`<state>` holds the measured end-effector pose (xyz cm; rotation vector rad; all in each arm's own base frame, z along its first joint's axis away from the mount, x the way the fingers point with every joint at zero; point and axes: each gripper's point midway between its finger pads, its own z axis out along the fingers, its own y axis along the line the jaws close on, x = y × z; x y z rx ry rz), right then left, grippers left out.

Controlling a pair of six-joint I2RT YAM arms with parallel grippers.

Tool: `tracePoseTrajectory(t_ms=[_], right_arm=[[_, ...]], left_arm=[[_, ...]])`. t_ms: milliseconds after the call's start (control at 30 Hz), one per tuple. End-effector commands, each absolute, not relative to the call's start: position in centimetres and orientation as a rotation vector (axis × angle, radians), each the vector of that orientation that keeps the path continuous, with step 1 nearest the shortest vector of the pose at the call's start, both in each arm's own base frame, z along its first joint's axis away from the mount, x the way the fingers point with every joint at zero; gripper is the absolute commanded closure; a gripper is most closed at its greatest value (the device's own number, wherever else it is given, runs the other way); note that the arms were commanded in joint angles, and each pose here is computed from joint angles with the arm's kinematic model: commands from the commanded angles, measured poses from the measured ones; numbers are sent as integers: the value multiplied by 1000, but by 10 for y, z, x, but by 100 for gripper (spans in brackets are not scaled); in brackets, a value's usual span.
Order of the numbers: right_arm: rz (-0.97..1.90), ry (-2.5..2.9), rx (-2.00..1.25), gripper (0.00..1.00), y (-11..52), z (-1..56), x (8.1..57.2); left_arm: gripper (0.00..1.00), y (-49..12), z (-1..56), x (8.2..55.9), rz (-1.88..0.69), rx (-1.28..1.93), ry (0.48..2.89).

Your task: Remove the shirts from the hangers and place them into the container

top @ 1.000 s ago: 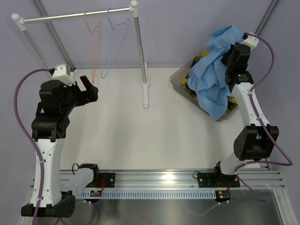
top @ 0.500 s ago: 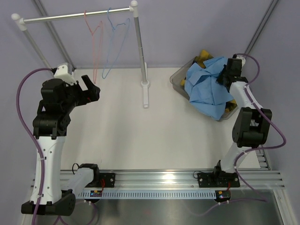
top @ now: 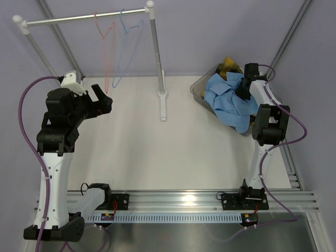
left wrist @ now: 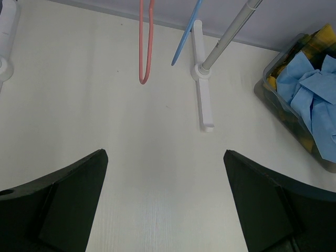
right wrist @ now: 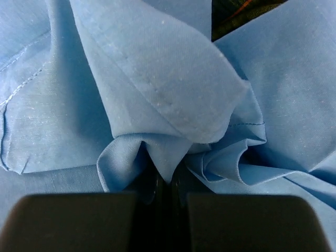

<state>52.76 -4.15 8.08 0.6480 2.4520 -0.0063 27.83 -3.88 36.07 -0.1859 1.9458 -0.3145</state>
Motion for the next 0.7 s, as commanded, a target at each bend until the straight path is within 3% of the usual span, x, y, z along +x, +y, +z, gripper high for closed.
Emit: tracePoseTrajectory(t_ms=[0,67,133,167,300,467,667], right_arm=[[80,2612,637,96,-13,70,496],[120,2539,604,87,-10,91,501],[194,2389,531,67,-4,147,506],[204,2334,507,49,-4,169,506],[216,2121,394,21,-3,277,495],[185,1964,338,4,-7,364,467],[121,1723,274,1,-14,470,391]], left_arm=[[1,-46,372,279,-358,-154,1899],[1,-47,373,279,-360,-152,1897],[1,-48,376,277,-366,-146,1890],[1,-48,377,277,-367,-147,1888],[1,-50,386,273,-384,-138,1866],[1,-50,398,264,-383,-127,1838],[1,-42,422,246,-335,-119,1779]])
